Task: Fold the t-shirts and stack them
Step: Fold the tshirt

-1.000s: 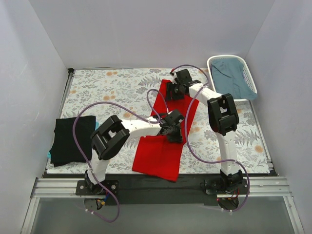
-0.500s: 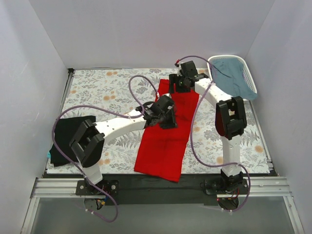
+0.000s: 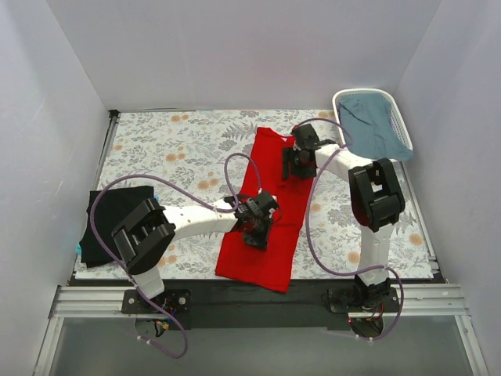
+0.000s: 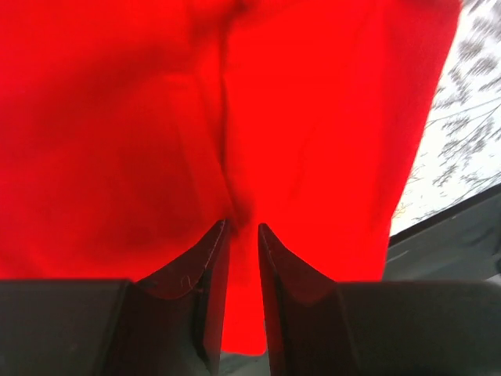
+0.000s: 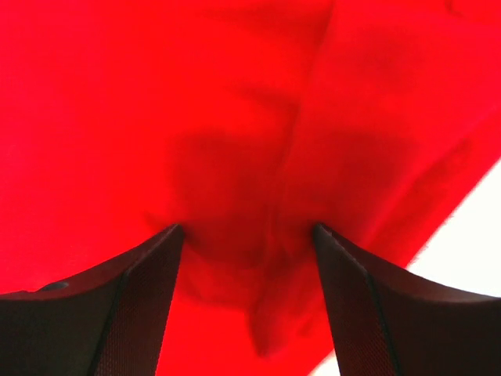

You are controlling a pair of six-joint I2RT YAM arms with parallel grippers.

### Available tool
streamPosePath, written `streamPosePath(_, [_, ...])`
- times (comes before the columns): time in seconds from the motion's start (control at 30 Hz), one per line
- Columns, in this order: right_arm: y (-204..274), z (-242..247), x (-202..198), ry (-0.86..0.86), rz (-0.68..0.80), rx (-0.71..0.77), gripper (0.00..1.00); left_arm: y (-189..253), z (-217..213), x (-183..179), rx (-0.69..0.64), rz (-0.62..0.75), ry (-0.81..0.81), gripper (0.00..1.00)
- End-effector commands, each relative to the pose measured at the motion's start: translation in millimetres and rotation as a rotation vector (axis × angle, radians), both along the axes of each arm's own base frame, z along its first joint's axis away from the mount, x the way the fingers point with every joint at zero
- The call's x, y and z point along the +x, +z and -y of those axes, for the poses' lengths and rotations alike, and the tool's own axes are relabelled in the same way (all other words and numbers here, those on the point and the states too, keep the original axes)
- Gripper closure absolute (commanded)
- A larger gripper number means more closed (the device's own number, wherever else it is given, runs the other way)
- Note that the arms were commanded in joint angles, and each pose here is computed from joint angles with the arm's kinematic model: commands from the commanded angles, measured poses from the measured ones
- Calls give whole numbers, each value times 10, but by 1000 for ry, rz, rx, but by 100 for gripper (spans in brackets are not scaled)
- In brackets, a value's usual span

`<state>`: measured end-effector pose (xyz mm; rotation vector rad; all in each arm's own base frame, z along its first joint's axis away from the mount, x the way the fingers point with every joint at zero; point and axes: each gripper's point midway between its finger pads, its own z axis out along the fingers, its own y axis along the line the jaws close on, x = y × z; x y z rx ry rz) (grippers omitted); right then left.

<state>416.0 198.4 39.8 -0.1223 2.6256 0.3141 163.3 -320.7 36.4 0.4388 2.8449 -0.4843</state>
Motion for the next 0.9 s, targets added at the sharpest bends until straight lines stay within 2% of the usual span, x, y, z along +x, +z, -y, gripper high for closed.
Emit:
streamPosePath(0.0, [-76, -25, 272, -20, 44, -33, 25, -44, 126, -81, -32, -3, -55, 80])
streamPosePath(0.17, [-410, 11, 511, -7, 10, -89, 25, -211, 202, -71, -11, -22, -49, 81])
streamPosePath(0.23, [-360, -23, 697, 7, 39, -88, 25, -316, 214, -22, 19, -20, -36, 81])
streamPosePath(0.4, [-553, -38, 1031, 23, 27, -90, 25, -366, 487, 144, 0, -30, -32, 81])
streamPosePath(0.67, [-433, -137, 1371, 51, 82, -32, 23, -353, 722, 339, -52, -65, 33, 80])
streamPosePath(0.87, [-34, -246, 1454, 80, 142, 57, 21, 47, 861, 438, -140, -9, 29, 74])
